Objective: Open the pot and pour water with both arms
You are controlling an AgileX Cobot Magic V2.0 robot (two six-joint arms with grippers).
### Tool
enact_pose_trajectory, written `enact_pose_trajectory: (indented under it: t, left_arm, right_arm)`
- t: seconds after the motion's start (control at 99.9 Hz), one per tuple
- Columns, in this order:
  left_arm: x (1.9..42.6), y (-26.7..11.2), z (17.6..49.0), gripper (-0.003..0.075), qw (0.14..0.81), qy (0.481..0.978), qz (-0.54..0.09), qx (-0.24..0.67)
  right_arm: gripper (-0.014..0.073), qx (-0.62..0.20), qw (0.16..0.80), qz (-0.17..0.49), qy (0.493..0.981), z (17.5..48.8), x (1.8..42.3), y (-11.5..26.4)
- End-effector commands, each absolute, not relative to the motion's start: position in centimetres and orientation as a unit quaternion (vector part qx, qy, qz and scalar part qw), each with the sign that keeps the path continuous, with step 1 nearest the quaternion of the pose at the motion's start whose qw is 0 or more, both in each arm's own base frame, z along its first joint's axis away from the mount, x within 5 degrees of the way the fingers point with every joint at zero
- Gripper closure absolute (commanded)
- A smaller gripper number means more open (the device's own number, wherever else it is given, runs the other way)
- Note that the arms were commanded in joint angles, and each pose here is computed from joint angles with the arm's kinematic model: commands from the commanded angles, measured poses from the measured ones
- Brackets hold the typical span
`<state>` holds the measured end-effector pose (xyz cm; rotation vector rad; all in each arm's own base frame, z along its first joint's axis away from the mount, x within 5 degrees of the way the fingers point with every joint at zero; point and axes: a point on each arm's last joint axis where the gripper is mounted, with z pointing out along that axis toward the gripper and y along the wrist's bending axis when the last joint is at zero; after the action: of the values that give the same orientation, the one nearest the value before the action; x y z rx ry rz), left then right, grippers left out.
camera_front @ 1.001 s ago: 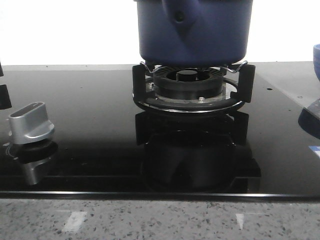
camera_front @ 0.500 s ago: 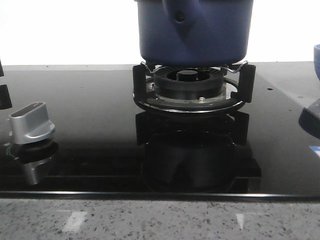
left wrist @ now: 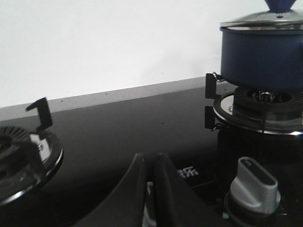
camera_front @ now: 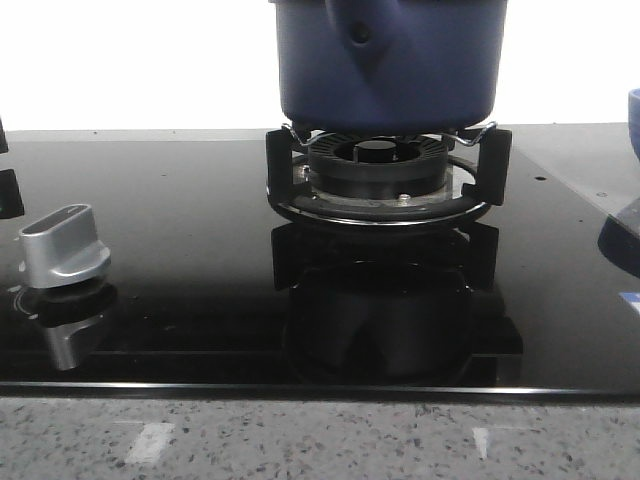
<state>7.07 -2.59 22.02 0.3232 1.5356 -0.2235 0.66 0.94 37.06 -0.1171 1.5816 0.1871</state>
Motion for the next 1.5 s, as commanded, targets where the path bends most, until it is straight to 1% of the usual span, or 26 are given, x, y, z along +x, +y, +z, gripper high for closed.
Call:
enact_pose_trajectory:
  t: [0.0,0.11,0.21,0.4,0.51,0.661,1.491]
  left_arm:
    - [6.4,-2.2,22.3,0.074,0.743,0.65,-0.113,0.112]
    - [5.8,-1.5,20.8,0.074,0.738,0.663,-0.099,0.077]
    - [5.5,-1.0,19.9,0.074,0.714,0.694,-0.073,0.052]
    - [5.4,-0.4,17.8,0.074,0.632,0.774,-0.036,0.011]
    - [5.4,-0.3,17.8,0.074,0.632,0.774,-0.035,0.001]
    - [5.4,-0.5,17.8,0.074,0.631,0.774,-0.06,-0.016]
    - [5.4,-0.5,17.8,0.074,0.631,0.774,-0.06,-0.016]
  right_arm:
    - [0.0669,-0.051,0.729,0.081,0.678,38.3,0.7,0.9]
    - [0.0669,-0.051,0.729,0.081,0.678,38.3,0.7,0.9]
    - [0.0669,-0.051,0.729,0.081,0.678,38.3,0.7,0.9]
    - [0.0669,-0.051,0.728,0.081,0.679,38.3,0.7,0.9]
    - [0.0669,-0.051,0.728,0.081,0.679,38.3,0.7,0.9]
    - [0.0669,-0.051,0.728,0.081,0.679,38.3,0.7,0.9]
    - [0.0669,-0.049,0.725,0.076,0.682,38.1,0.9,0.8]
